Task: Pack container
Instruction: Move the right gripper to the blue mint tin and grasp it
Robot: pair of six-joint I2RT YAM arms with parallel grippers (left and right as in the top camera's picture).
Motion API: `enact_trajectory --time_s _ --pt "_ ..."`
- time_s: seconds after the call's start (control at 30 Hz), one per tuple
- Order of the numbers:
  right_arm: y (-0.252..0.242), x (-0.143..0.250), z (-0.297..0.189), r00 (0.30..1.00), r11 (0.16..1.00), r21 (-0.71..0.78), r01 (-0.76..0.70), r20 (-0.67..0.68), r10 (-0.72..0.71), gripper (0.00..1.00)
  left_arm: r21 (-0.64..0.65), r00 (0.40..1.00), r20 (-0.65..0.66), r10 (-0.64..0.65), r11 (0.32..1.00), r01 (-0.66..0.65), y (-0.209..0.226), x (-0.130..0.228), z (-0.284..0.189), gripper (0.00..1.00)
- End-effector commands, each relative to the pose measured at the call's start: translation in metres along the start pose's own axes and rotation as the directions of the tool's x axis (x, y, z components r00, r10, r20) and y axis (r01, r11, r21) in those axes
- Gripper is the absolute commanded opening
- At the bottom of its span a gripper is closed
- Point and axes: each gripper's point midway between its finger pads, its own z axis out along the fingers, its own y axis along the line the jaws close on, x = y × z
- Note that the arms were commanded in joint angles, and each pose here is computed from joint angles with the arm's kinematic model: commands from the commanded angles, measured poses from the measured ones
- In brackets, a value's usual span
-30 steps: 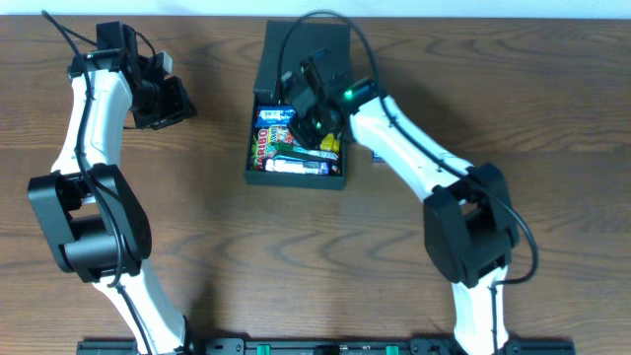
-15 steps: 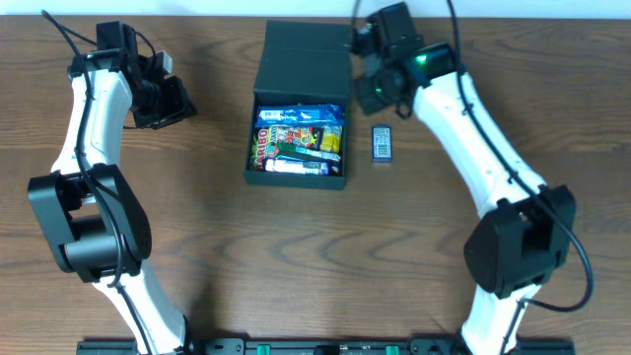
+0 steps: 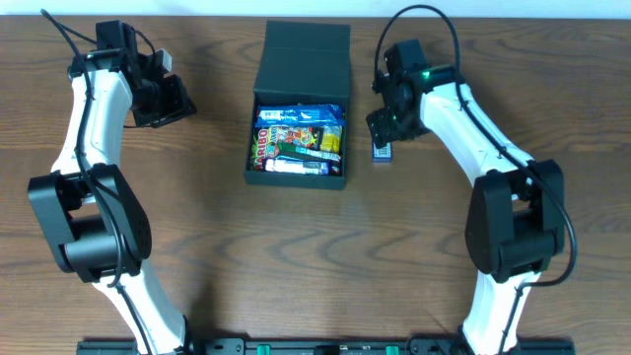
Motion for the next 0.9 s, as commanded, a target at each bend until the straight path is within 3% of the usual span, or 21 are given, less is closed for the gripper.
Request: enact_trajectory --time_s 0.0,0.33,0.87 --pt "0.003 0.012 0.015 0.999 1.0 -0.016 0.013 -0.029 -0.014 0.73 0.001 1.0 0.009 -0.005 1.0 0.005 0.0 -0.006 -0.001 0.36" --pt "0.013 0.01 0.03 1.0 0.998 -0.067 0.011 0.019 -0.01 0.74 0.001 1.0 0.007 -0.006 1.0 0.006 0.0 -0.005 -0.001 0.36" --pt "0.017 0.016 0.049 1.0 0.996 -0.087 0.014 -0.005 -0.015 0.65 0.001 1.0 0.005 -0.006 1.0 0.006 0.0 -0.005 -0.001 0.36"
